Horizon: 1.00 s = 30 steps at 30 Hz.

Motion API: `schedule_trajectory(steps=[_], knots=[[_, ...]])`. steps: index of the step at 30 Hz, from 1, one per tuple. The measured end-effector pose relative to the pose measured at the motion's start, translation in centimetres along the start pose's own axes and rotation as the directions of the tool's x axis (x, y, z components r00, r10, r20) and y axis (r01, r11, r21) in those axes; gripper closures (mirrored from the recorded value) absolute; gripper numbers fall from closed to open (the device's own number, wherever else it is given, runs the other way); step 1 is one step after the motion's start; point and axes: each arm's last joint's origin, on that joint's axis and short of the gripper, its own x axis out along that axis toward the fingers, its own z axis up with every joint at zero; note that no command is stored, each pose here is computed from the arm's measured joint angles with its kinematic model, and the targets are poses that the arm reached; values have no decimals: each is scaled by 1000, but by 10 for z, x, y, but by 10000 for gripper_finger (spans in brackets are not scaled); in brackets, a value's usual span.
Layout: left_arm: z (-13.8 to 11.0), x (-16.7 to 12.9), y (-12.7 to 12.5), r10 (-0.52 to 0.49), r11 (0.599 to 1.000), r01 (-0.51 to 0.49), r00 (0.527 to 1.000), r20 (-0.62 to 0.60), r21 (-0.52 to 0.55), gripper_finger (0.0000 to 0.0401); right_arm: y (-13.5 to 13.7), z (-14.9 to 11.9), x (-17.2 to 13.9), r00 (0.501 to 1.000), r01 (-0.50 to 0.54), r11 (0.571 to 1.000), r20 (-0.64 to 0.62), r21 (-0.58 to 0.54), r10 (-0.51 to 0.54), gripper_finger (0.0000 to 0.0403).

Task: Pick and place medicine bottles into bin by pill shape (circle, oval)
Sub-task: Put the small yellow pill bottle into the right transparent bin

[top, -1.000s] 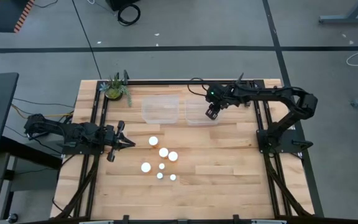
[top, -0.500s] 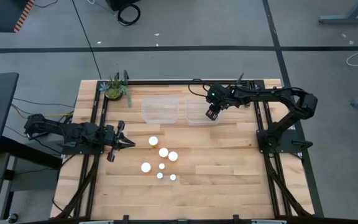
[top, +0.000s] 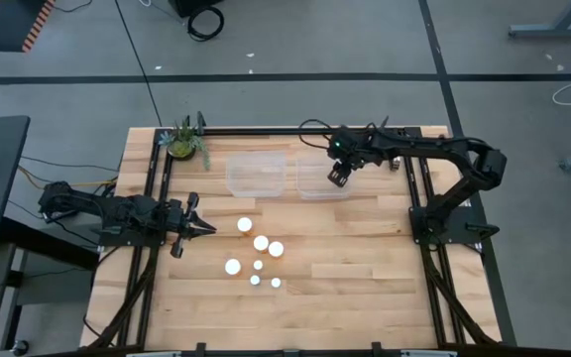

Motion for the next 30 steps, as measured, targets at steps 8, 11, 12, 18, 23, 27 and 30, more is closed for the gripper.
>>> schedule_trajectory(steps=[8,11,12,18,23,27,30], knots=[[0,0,0,0,1000,0,1000,0,0,373,29,12,-18,996,-46,996,74,-81,52,212],[0,0,0,0,1000,0,1000,0,0,373,44,12,-21,991,-81,990,97,-113,92,206],[0,0,0,0,1000,0,1000,0,0,372,49,11,-22,989,-96,988,103,-121,109,204],[0,0,0,0,1000,0,1000,0,0,363,84,6,-32,968,-171,968,151,-182,199,203],[0,0,0,0,1000,0,1000,0,0,366,119,-4,-44,941,-235,940,186,-245,284,203],[0,0,0,0,1000,0,1000,0,0,372,146,-16,-55,915,-293,913,195,-285,355,203],[0,0,0,0,1000,0,1000,0,0,373,168,-28,-65,888,-334,890,212,-311,407,203]])
